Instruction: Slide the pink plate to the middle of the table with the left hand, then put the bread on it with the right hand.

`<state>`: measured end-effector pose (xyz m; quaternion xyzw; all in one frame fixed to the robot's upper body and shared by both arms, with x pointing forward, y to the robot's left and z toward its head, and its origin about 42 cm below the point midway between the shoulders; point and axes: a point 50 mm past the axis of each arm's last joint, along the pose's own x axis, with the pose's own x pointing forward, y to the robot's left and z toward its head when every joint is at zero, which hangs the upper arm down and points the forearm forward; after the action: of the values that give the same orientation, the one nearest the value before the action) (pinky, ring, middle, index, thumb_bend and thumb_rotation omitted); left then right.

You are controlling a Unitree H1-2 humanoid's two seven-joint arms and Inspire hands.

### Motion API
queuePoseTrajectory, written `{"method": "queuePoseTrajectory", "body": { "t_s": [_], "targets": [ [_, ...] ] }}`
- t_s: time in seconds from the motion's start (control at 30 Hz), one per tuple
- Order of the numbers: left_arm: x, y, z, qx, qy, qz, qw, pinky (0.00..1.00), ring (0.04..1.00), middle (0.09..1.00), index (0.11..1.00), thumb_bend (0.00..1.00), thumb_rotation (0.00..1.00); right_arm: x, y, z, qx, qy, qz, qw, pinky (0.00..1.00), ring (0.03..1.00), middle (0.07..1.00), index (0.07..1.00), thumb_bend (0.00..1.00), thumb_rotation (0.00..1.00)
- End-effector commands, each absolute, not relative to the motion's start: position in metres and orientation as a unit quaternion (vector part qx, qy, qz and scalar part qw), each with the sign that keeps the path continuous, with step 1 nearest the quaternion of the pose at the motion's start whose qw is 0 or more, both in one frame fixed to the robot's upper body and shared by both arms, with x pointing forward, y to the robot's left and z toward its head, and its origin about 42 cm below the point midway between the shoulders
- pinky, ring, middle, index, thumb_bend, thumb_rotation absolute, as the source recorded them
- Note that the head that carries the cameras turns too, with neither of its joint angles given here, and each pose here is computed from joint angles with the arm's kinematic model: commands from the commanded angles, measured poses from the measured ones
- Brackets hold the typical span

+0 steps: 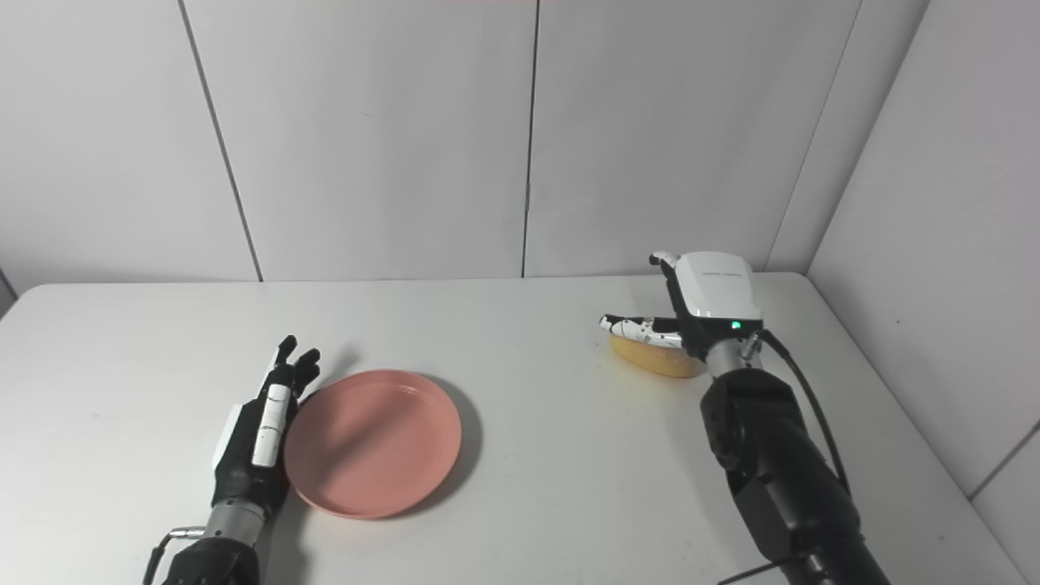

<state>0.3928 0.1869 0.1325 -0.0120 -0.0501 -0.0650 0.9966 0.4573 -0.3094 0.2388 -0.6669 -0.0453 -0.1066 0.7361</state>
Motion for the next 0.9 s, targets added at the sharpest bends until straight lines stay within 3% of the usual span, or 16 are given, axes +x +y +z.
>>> {"method": "queuePoseTrajectory", "body": {
  "t_s": [0.0, 0.37, 0.6, 0.87],
  "targets": [
    [0.383, 0.183, 0.110, -0.017, -0.010, -0.072, 0.997, 0.87, 0.964, 0.935, 1.000, 0.75, 0.93, 0.468, -0.314, 0.268, -0.665, -0.061, -0.142, 0.730, 0.67, 0.730, 0.775, 0.786, 0.89, 0.90],
    [0.382, 0.181, 0.110, -0.016, -0.007, -0.074, 0.997, 0.88, 0.965, 0.935, 1.000, 0.75, 0.91, 0.475, -0.309, 0.244, -0.659, -0.014, -0.113, 0.743, 0.60, 0.702, 0.780, 0.816, 0.88, 0.92],
    [0.382, 0.180, 0.109, -0.019, -0.006, -0.075, 0.997, 0.88, 0.962, 0.930, 1.000, 0.74, 0.91, 0.472, -0.310, 0.226, -0.663, 0.002, -0.099, 0.742, 0.62, 0.717, 0.800, 0.829, 0.88, 0.92],
    [0.381, 0.180, 0.109, -0.016, -0.003, -0.077, 0.997, 0.86, 0.964, 0.933, 1.000, 0.75, 0.90, 0.469, -0.308, 0.213, -0.661, 0.013, -0.086, 0.745, 0.58, 0.684, 0.787, 0.830, 0.86, 0.89]
  ]
}}
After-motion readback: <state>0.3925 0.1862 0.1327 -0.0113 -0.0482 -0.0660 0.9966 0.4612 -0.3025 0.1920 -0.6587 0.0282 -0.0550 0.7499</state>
